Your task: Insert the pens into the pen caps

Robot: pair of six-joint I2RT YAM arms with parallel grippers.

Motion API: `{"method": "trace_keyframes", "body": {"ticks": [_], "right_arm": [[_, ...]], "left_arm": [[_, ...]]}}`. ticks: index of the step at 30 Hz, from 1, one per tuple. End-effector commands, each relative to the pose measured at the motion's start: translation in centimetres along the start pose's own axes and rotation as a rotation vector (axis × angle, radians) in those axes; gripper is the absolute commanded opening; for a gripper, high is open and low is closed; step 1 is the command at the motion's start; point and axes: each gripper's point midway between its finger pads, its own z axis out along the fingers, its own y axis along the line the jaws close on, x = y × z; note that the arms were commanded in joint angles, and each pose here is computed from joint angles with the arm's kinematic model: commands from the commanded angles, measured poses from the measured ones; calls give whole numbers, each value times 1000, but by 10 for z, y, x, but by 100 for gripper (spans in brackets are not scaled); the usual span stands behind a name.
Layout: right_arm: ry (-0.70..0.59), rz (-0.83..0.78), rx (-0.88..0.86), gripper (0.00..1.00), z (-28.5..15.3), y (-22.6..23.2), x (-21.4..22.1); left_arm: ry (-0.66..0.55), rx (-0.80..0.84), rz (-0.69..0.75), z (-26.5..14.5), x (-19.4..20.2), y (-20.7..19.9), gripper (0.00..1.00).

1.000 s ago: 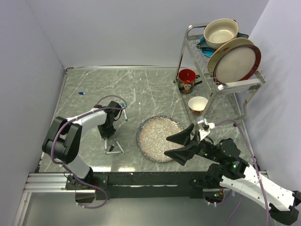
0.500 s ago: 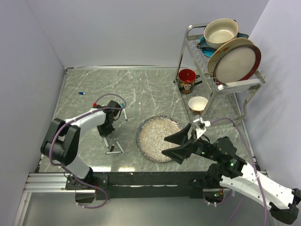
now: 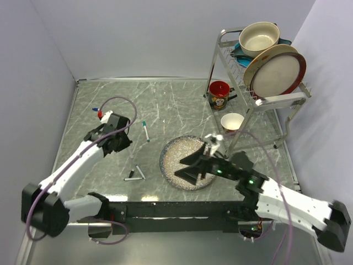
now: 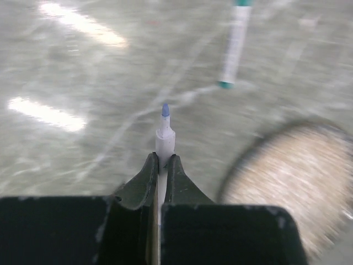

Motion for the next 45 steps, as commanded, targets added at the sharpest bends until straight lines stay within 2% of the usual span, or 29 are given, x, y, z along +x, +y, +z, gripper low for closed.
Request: {"method": "trace_keyframes", "body": {"ticks": [1,8,13,18,26,31,36,39,40,42,43,44,45], "right_arm": [[52,69,-45,98,40,-6,8],[130,53,-57,96,94,-14,5],[186,86,-80,94,123,-21,12],[204,109,-94,90,136,-25,17],[199,131,-89,89,145,-31,18],[197,153,-133,82,149,-25,18],[163,189,-208,68,149,-12,11],[139,213,-254,47,145,-3,8],[139,222,-261,35,142,-3,11],[113,228,-302,24,137,4,6],[114,236,-309,11,134,6,7],[107,229,-328,3,132,10,5],[108,228,-332,0,130,10,6]], "left_arm": [[24,316,-8,-28,4,-47,1],[58,503,-7,-40,25,-60,1],[90,675,0,-64,35,-77,1],[59,787,-7,-90,31,-84,1],[40,847,1,-106,30,-85,1],[48,952,6,-127,33,-91,1],[27,1029,-8,-145,31,-92,1],[14,1054,-16,-150,30,-92,1],[16,1054,-19,-150,32,-91,1],[15,1059,-25,-150,32,-91,1],[19,1055,-26,-148,33,-91,1],[20,1052,-27,-147,33,-91,1],[24,1044,-25,-145,34,-90,2]]}}
